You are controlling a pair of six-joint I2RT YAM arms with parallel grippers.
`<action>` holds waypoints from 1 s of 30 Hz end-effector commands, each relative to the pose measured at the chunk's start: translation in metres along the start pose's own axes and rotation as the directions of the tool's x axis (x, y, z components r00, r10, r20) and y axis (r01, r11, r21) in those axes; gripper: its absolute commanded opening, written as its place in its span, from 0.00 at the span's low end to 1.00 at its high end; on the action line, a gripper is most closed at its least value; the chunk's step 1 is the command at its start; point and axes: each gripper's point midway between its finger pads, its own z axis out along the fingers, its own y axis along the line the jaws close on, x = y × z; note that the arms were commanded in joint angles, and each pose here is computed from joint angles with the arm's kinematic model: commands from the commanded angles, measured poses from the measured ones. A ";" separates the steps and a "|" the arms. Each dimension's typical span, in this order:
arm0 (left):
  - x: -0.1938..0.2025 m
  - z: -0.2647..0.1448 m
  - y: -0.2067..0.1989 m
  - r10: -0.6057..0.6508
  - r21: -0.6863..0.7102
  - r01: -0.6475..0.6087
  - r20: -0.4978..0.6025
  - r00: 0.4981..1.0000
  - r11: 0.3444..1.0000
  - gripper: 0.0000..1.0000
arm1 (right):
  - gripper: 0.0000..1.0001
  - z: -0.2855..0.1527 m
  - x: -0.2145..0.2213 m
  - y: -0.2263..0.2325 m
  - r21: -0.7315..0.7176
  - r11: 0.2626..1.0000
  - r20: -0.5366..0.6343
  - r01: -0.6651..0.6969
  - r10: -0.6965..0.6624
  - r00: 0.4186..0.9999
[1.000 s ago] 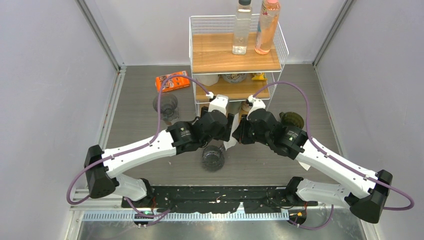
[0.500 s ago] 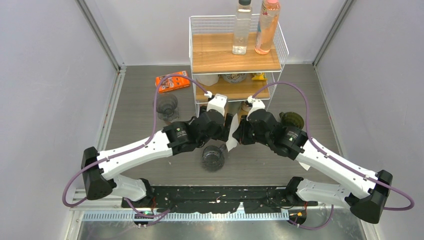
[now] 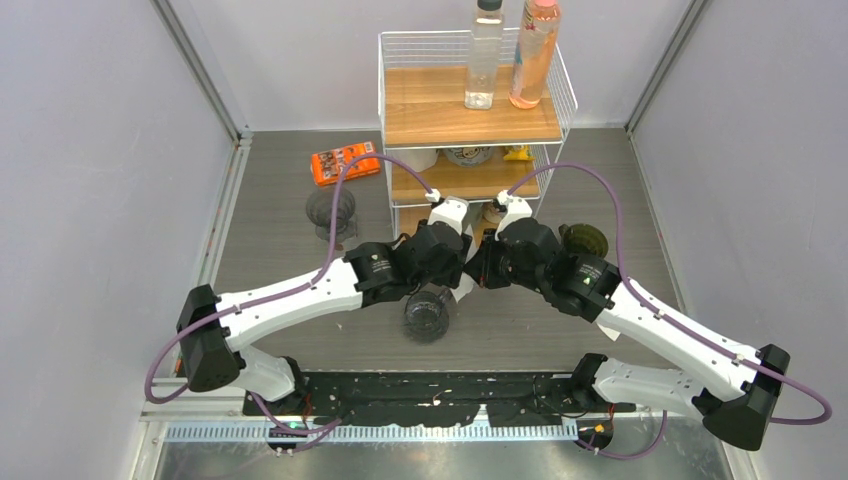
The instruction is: Place the coffee filter in the dripper
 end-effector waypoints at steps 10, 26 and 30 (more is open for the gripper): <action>-0.023 -0.010 0.000 -0.030 -0.021 0.032 0.061 0.998 0.999 0.21 | 0.05 -0.006 -0.007 -0.011 0.058 0.998 0.046 0.006 -0.008 0.999; -0.027 -0.016 0.025 -0.029 -0.137 0.041 0.090 0.995 0.990 0.15 | 0.05 -0.008 0.009 -0.039 0.176 0.984 0.004 0.010 -0.011 1.000; -0.027 -0.018 0.027 -0.024 -0.145 0.037 0.091 0.996 0.989 0.14 | 0.05 -0.009 0.006 -0.037 0.173 0.985 0.013 0.009 -0.011 1.000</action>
